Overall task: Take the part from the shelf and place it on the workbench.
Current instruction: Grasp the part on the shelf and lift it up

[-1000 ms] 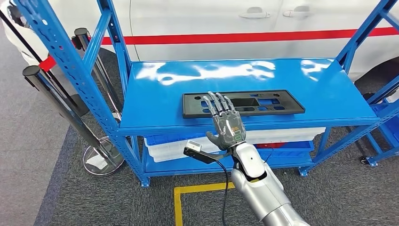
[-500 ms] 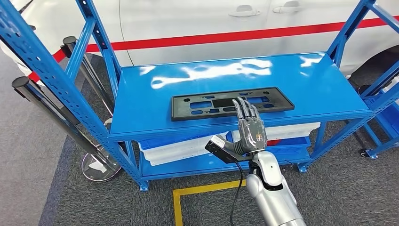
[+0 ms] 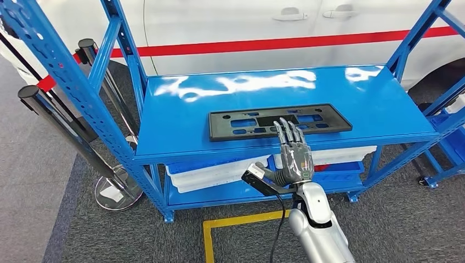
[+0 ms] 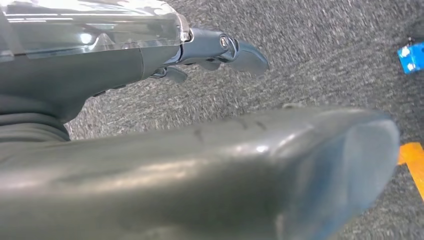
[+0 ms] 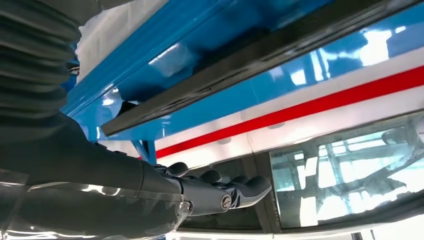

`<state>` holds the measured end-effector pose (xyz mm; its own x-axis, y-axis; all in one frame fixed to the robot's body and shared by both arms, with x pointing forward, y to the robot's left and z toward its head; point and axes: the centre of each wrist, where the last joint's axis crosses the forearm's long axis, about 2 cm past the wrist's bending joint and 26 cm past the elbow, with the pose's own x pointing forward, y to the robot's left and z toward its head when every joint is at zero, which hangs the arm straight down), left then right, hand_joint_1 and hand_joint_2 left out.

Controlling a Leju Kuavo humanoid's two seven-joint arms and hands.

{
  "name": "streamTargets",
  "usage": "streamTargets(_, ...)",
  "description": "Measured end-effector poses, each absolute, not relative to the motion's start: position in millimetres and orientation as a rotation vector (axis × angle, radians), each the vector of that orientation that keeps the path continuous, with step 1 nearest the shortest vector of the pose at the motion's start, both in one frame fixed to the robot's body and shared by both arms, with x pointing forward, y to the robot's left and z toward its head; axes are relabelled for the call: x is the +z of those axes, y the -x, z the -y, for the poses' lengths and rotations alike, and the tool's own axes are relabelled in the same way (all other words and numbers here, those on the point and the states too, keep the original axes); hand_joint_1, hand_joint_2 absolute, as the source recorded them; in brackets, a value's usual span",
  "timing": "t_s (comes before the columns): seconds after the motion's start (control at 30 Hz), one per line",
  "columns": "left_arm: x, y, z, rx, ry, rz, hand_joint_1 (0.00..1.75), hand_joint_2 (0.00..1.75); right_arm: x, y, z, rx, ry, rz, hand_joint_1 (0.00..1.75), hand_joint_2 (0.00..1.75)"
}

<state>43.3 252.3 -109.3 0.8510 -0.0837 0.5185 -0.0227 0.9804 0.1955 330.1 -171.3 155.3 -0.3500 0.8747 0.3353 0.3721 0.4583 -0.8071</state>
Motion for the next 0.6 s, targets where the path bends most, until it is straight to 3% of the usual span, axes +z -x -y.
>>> streamTargets(0.6, -109.2, -44.3, -251.9, -0.060, -0.188, 0.551, 0.00, 0.00, 148.3, -321.3, 176.3, 0.823, 1.078, 1.915, 0.00, 1.75)
